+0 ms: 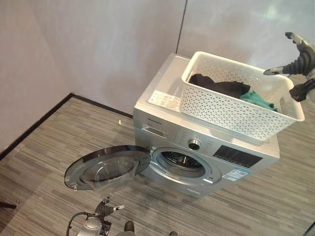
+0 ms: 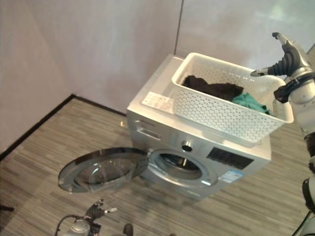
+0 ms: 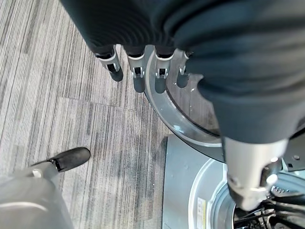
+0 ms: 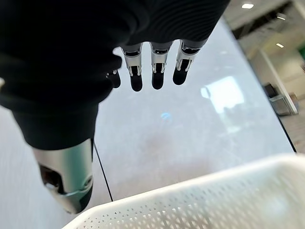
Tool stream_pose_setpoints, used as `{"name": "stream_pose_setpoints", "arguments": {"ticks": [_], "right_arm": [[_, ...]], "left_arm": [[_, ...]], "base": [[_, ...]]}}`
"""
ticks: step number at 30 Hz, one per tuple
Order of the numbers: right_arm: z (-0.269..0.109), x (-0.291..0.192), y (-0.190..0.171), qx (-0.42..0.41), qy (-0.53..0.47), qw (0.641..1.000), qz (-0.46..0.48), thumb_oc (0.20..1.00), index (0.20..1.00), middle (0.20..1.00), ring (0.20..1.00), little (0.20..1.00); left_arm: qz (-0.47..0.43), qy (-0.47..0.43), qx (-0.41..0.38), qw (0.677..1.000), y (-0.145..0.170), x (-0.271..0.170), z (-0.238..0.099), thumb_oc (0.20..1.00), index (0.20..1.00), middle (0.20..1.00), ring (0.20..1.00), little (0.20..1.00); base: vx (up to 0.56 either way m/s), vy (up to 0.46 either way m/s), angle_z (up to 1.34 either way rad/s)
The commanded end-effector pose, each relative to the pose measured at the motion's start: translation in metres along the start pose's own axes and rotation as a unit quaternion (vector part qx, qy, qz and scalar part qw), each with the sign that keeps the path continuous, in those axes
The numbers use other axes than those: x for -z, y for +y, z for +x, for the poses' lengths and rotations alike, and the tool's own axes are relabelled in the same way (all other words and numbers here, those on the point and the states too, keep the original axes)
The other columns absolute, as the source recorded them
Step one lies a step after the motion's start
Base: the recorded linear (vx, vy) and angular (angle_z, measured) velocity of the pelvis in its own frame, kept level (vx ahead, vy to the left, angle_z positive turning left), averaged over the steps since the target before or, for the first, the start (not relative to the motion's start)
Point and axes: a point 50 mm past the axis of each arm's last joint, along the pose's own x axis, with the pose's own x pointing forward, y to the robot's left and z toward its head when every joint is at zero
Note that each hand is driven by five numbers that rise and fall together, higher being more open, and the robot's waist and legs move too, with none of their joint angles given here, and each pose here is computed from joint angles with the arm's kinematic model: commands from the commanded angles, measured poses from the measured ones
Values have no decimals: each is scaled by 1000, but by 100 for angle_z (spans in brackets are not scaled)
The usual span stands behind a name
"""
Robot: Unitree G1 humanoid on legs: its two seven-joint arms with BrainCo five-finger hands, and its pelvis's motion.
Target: Grab the laundry basket,head to the washer,open it,put in the laundry and shut it.
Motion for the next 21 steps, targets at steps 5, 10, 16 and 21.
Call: {"name": "stream_pose_setpoints", "arguments": {"ticks": [5, 10, 16, 21], "right_arm": [[0, 29, -25, -27, 78, 996, -24, 1000, 1000, 1000, 1000, 1000], [-6, 39, -10, -103, 95, 988, -61, 1000, 1000, 1000, 1000, 1000], [-14, 51, 4, -154, 111, 977, -100, 1000, 1000, 1000, 1000, 1000], [-16, 55, 14, -171, 117, 974, -93, 1000, 1000, 1000, 1000, 1000]], "left_arm": [[4, 6, 8, 1000, 6, 5, 0, 1000, 1000, 1000, 1000, 1000], [-2, 28, 11, 1000, 7, 17, -3, 1000, 1000, 1000, 1000, 1000], [-21, 34, 15, 999, 6, 21, -4, 1000, 1000, 1000, 1000, 1000], [-34, 42, 14, 998, 6, 26, -6, 1000, 1000, 1000, 1000, 1000]], "base": [[29, -7, 14], [28, -11, 11], [16, -2, 3], [22, 1, 0]]}}
